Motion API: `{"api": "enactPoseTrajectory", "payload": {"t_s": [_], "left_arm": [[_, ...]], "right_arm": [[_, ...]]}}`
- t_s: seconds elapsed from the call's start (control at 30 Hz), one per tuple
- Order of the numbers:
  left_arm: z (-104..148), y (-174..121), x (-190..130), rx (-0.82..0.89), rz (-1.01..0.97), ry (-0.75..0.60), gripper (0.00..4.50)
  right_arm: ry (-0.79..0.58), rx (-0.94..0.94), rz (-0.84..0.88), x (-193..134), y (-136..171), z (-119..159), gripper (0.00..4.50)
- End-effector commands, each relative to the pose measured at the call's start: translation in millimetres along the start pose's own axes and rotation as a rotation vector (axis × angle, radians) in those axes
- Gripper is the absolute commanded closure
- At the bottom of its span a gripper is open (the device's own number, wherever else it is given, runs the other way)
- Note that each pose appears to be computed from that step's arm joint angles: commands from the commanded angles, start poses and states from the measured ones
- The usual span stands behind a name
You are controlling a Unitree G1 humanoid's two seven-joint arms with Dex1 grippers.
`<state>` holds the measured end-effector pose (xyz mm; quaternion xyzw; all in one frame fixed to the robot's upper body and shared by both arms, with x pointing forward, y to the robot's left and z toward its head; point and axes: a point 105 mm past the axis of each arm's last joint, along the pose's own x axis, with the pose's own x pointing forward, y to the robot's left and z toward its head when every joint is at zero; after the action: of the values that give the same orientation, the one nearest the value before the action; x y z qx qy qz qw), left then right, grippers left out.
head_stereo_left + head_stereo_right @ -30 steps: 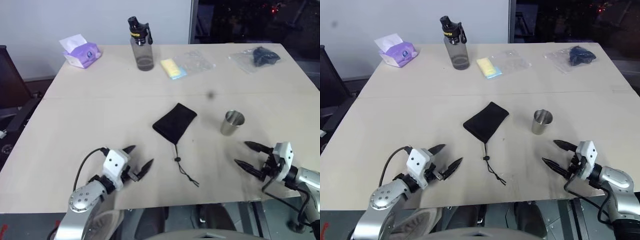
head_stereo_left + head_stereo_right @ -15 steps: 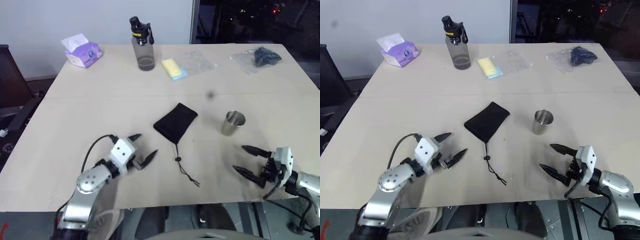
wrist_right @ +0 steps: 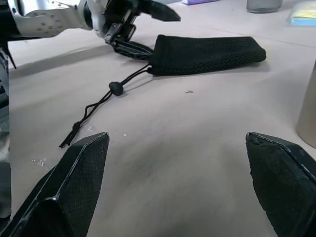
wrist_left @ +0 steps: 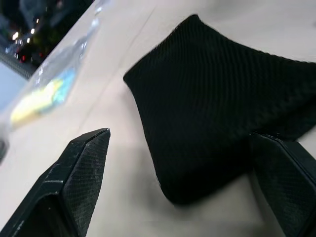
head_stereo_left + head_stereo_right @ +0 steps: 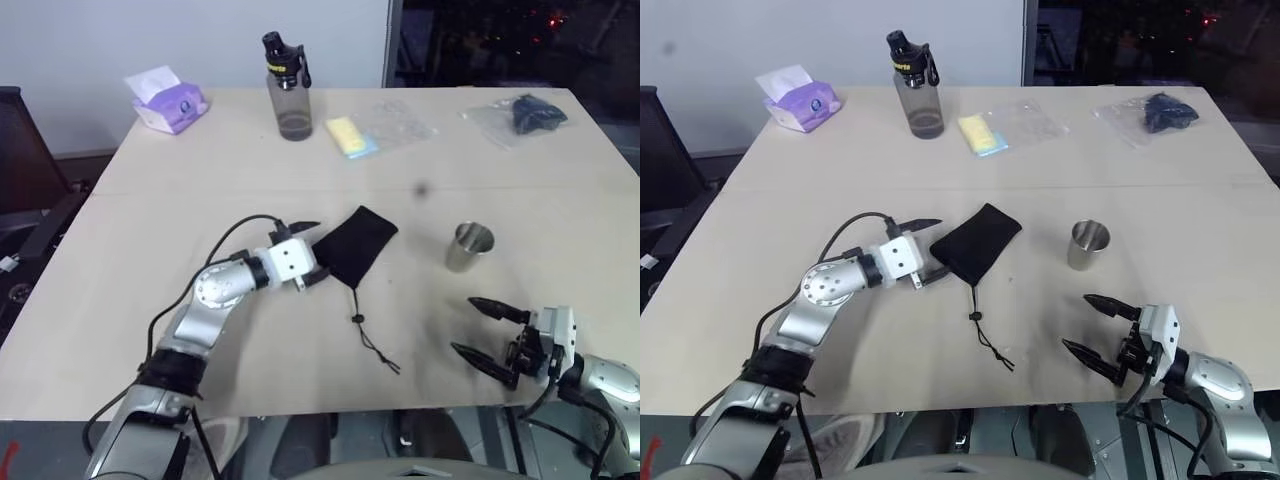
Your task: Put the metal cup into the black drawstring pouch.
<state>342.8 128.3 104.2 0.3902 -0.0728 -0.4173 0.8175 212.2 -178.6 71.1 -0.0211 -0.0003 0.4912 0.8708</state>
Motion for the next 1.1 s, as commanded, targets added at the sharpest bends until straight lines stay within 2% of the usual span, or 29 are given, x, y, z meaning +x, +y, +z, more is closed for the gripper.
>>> {"api": "enactPoseTrajectory", "payload": {"t_s": [0.03,0.13,0.17,0.2,0.27,0.37,0.47,0.63,0.73,0.8,0.9,1.0,1.1], "left_arm": [[16,8,14,0.167,0.004,-0.050,0.00],[21,2,23,0.254,-0.036,-0.067,0.00],[22,1,24,0.266,-0.044,-0.071,0.51],[22,-1,26,0.278,-0.055,-0.075,0.74],[23,-6,30,0.293,-0.077,-0.084,1.62],[25,-10,35,0.300,-0.088,-0.090,3.14],[25,-11,39,0.301,-0.092,-0.093,4.43],[29,-8,40,0.257,-0.076,-0.110,4.43],[35,1,42,0.022,0.004,-0.142,4.43],[43,0,42,-0.164,-0.004,-0.181,4.43],[58,0,40,-0.350,-0.019,-0.232,4.43],[70,1,40,-0.484,-0.025,-0.253,4.43],[79,8,44,-0.628,-0.002,-0.247,4.43]], "right_arm": [[-0.037,-0.035,-0.011,1,3,12,0.01],[-0.038,-0.031,-0.018,0,4,12,0.01],[-0.038,-0.030,-0.018,0,5,12,0.00],[-0.041,-0.030,-0.019,0,6,12,0.00],[-0.052,-0.027,-0.021,2,7,14,0.00],[-0.069,-0.027,-0.023,4,6,17,0.00],[-0.073,-0.034,-0.024,5,5,19,0.00],[-0.095,-0.070,-0.050,5,1,25,0.00],[-0.126,-0.135,-0.071,8,-5,38,0.00],[-0.176,-0.199,-0.080,17,-10,60,0.00],[-0.218,-0.278,-0.149,29,-25,86,0.00],[-0.189,-0.275,-0.261,35,-46,93,0.00],[-0.074,-0.359,-0.243,42,-55,92,0.00]]}}
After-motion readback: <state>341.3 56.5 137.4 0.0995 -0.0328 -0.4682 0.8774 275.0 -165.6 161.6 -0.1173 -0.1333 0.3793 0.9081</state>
